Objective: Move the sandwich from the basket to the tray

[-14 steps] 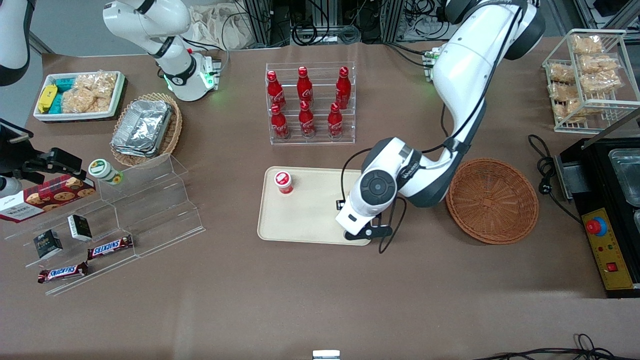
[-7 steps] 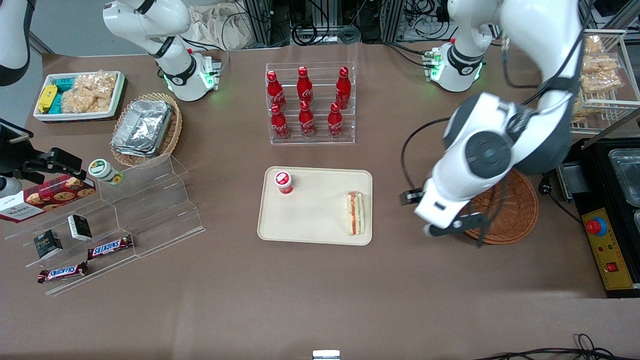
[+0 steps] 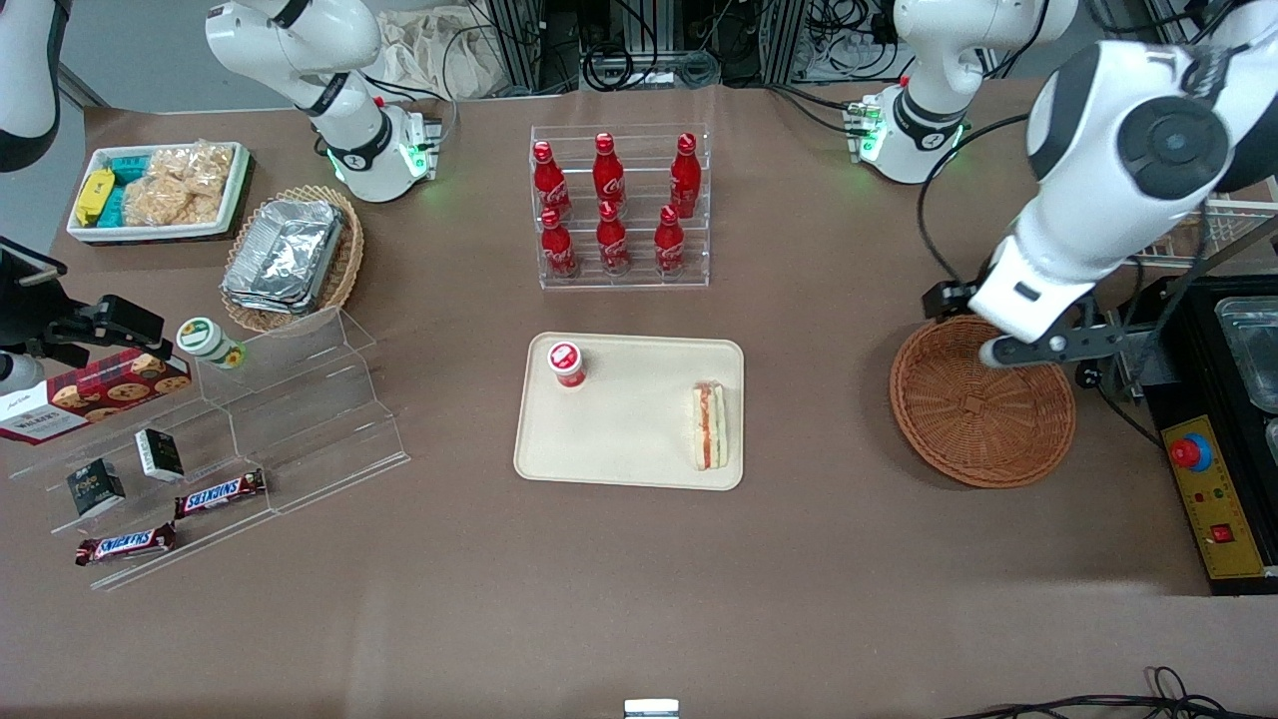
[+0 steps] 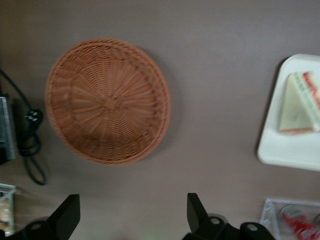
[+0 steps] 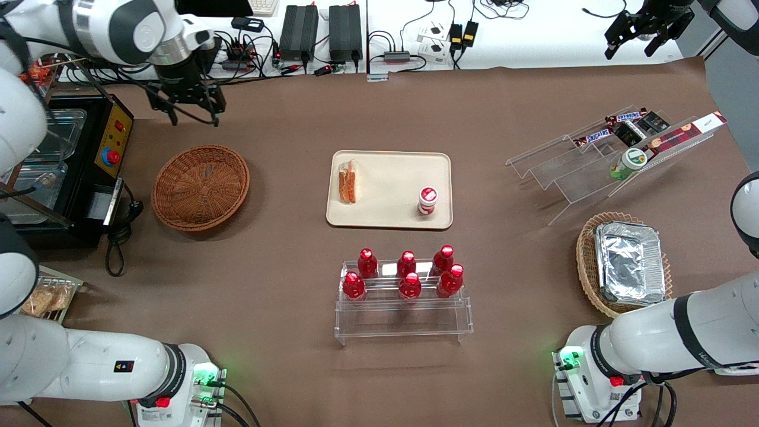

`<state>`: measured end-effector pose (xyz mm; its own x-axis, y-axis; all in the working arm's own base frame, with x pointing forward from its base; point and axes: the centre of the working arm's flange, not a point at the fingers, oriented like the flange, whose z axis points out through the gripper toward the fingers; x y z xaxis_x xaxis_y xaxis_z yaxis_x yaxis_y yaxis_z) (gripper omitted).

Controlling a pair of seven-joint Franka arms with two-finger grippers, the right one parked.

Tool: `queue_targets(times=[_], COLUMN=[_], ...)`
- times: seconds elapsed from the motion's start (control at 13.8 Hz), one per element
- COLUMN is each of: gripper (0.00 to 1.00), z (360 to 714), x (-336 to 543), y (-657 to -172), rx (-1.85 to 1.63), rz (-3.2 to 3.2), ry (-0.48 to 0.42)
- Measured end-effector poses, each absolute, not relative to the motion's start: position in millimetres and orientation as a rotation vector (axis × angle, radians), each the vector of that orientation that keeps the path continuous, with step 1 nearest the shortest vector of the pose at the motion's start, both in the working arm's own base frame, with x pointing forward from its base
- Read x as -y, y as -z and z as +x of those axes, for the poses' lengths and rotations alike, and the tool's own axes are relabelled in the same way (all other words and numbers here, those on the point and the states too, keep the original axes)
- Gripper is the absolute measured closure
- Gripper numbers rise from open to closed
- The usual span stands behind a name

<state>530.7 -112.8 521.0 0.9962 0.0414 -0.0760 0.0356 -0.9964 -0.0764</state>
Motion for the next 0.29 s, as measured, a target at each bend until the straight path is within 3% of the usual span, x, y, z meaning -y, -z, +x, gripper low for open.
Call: queue_targets(times=[0.29], gripper=[0.02], z=[535], x=[66], y=[-536], rx=[0.023], rz=[-3.101], ry=[-0.098])
